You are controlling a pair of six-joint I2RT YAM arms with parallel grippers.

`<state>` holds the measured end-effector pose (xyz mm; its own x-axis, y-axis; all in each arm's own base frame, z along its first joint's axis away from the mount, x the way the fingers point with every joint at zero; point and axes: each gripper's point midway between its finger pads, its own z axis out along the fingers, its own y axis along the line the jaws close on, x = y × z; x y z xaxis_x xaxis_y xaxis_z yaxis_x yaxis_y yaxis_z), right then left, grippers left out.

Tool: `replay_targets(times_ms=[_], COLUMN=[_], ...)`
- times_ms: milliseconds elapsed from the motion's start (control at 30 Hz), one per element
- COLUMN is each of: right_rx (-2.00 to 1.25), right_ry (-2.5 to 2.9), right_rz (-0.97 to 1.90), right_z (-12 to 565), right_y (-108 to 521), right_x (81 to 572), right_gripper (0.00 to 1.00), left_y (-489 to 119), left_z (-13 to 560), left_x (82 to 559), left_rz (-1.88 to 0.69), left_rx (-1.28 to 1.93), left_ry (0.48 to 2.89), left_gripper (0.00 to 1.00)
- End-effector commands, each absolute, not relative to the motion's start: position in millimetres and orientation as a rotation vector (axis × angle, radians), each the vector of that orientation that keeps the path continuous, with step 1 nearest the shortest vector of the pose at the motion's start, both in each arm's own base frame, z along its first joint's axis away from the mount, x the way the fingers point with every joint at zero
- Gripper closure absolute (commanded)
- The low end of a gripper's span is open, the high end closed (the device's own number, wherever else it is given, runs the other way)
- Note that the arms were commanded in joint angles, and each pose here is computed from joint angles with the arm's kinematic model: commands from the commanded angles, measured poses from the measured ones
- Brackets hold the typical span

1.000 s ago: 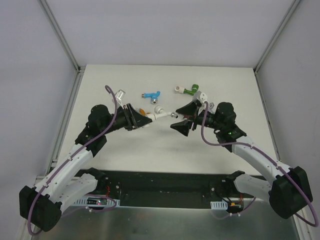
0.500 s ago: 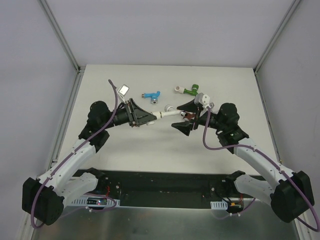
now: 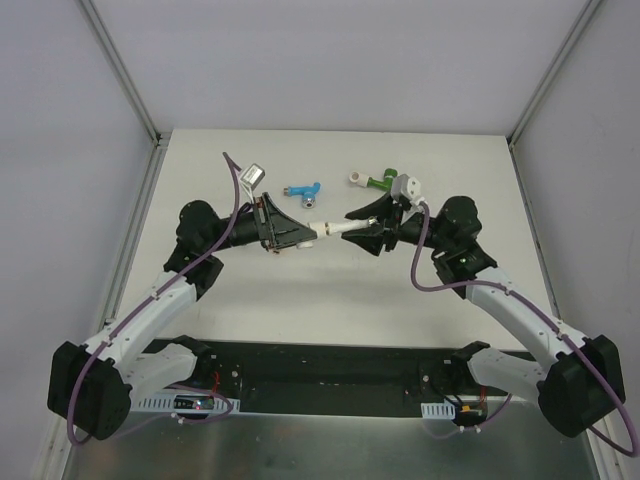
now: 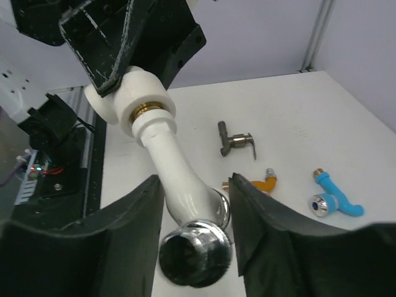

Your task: Install the water faucets

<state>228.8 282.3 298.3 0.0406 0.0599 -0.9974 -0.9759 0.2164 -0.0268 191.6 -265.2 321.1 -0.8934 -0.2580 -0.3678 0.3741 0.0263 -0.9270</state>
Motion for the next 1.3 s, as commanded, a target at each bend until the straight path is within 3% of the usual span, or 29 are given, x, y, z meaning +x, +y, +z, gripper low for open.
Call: replay_targets(times_ms=[0, 100, 167, 367, 500, 733, 1000, 1267], right_rx=[-1.032, -0.947, -0.796, -0.309, -0.200, -0.046, -0.193, -0.380], right_ry=[1.196, 1.298, 1.412, 1.862, 2.066, 2.163, 2.025, 1.857], right_rz=[1.238, 1.395, 1.492, 1.686, 1.726, 1.649, 1.424, 1.151], right_z=[329.7, 338.9, 345.8, 336.4, 322.7, 300.0, 292.3, 292.2], right_y=[293.0, 296.6, 296.4, 295.2, 298.0, 297.9, 277.7, 248.2], right_x=[209.8, 204.1, 209.5, 236.3, 236.0, 254.1, 264.5, 266.1], right_gripper=[0.61, 0.85, 0.92, 0.95, 0.84, 0.74, 0.24, 0.17], left_y=[-257.5, -250.6, -242.8, -213.8, -208.9, -213.4, -212.6, -204.5], left_z=[366.2, 354.5, 342.6, 331.3, 321.5, 284.0, 287.2, 293.7], left_x=[175.6, 173.2, 172.5, 188.1, 193.0, 208.7, 229.6, 234.8], left_rz=[-1.810, -1.570, -1.402, -0.895, -0.697, -0.531, -0.663, -0.844], left_rx=[0.422, 0.595, 0.692, 0.850, 1.010, 1.126, 0.794, 0.420], left_ry=[1.587, 1.570, 1.541, 1.293, 1.188, 1.199, 1.373, 1.542], left_gripper=[1.00, 1.00, 1.00, 1.00, 1.00, 1.00, 1.00, 1.00])
